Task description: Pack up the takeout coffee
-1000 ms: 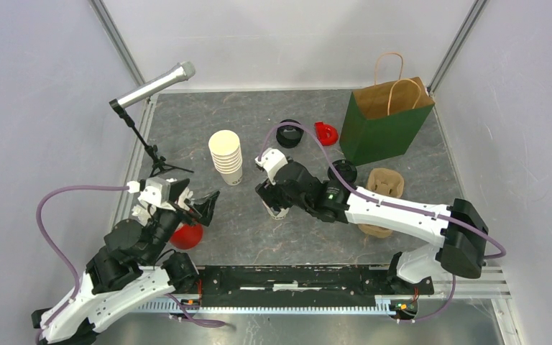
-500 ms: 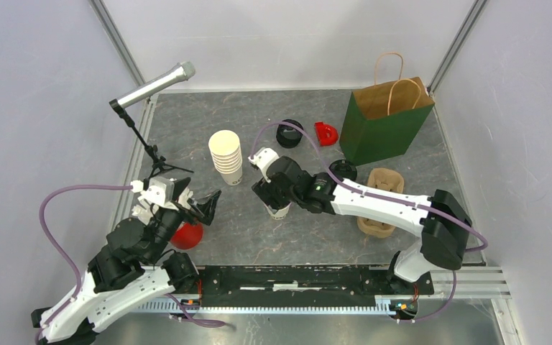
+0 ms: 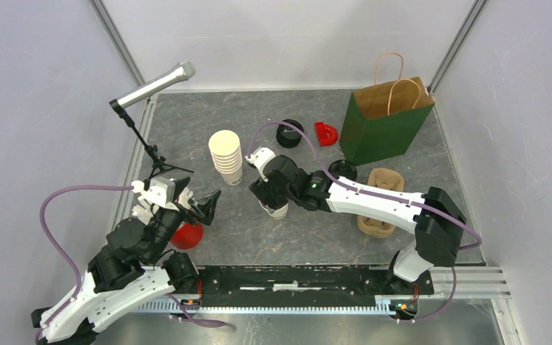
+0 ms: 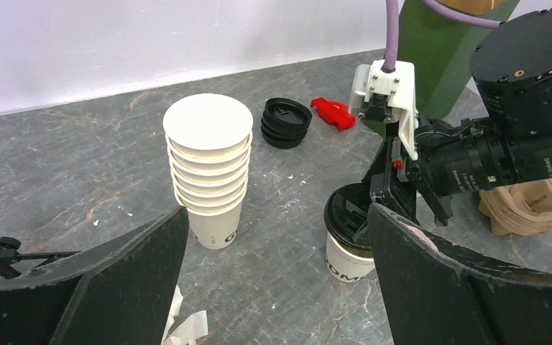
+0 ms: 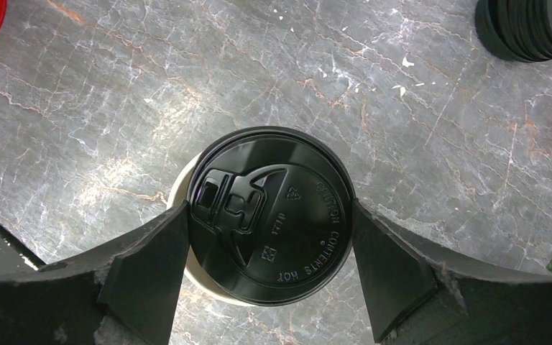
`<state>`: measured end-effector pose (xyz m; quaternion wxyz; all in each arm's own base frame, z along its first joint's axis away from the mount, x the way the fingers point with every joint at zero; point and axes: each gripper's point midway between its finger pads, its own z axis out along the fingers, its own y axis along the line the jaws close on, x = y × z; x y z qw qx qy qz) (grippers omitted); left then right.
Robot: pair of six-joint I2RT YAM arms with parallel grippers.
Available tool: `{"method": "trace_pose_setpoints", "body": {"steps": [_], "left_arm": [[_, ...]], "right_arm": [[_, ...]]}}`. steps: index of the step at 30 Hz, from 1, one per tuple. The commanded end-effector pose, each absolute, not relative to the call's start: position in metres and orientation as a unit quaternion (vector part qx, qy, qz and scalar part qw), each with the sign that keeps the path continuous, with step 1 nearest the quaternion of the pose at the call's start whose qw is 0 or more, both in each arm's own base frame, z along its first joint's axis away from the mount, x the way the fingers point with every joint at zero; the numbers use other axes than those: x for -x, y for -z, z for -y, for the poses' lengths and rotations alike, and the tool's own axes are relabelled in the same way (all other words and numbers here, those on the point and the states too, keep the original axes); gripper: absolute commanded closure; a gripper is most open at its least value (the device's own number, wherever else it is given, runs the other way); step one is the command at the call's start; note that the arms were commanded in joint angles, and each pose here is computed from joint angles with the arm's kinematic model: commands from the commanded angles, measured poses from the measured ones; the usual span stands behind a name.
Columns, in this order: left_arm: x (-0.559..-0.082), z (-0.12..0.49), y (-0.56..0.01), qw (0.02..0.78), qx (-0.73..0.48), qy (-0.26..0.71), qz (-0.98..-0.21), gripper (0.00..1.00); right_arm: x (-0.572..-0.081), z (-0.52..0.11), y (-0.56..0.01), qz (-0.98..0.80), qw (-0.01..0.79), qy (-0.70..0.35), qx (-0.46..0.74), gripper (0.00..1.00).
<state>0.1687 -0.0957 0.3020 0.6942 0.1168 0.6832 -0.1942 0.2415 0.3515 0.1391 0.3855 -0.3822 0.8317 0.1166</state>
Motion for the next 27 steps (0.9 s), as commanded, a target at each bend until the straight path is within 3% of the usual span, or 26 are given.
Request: {"method": "trace_pose_setpoints", "body": {"steps": [1, 7, 27], "left_arm": [[-0.170, 0.096, -0.311, 0.705, -0.121, 0.191, -0.672, 0.00], [-0.170, 0.097, -0.311, 0.704, -0.121, 0.192, -0.673, 0.00], [-0.171, 0.098, -0.309, 0.701, -0.123, 0.191, -0.676, 0.00]], "right_arm": [[-0.248, -0.346, -0.171, -0.826, 0.409, -0.114, 0.372, 0.17], [-0.247, -0.342, -0.184, -0.820, 0.421, -0.121, 0.368, 0.17], [-0.233, -0.344, -0.143, -0.833, 0.372, -0.130, 0.390, 0.15]]}}
